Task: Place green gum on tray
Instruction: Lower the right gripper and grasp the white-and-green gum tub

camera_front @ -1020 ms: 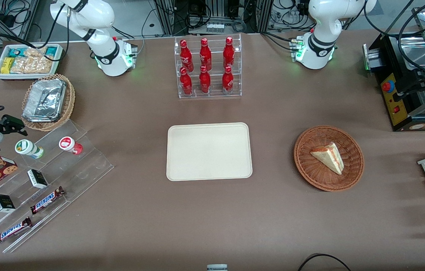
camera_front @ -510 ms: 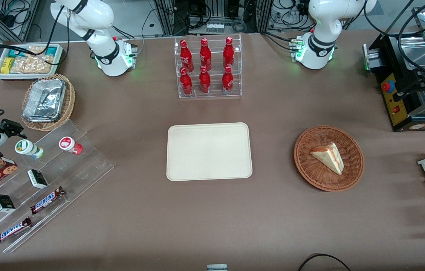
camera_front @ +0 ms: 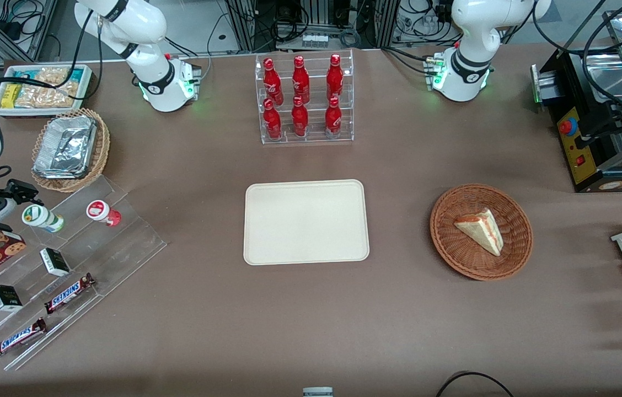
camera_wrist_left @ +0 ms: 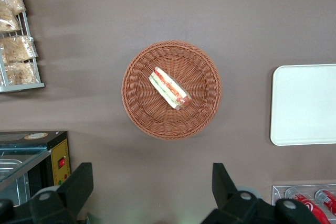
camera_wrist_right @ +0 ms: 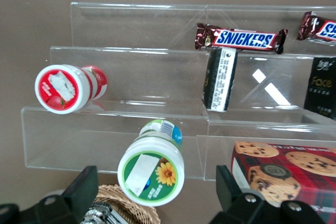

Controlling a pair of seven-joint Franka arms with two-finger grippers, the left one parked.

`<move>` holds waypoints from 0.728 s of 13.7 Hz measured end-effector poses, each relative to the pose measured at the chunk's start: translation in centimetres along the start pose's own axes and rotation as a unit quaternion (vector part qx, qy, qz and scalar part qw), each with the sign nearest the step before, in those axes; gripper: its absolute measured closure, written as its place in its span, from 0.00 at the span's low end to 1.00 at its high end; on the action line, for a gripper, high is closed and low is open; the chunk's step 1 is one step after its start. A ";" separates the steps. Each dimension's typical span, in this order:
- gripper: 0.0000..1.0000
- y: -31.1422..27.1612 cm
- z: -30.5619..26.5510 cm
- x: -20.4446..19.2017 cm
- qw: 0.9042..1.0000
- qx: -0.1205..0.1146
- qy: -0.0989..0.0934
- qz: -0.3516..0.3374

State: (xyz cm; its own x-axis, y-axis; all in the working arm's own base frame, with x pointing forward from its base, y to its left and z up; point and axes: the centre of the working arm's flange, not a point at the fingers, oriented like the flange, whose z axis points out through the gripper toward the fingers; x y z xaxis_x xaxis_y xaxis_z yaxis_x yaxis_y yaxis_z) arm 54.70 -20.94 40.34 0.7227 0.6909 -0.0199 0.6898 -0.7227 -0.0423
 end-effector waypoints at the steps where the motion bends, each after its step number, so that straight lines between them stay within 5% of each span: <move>1: 0.00 -0.1 0.3 -0.1 1.000 0.001 0.000 0.000; 8: 0.06 -0.6 2.4 -0.3 1.000 -0.007 0.003 0.001; 10: 0.25 -0.6 2.5 -0.3 1.000 -0.008 0.004 0.000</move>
State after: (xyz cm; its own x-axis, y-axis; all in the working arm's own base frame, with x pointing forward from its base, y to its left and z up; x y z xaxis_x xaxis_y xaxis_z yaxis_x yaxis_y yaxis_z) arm 53.93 -20.71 37.92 0.7233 0.6904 -0.0123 0.6900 -0.7233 -0.0261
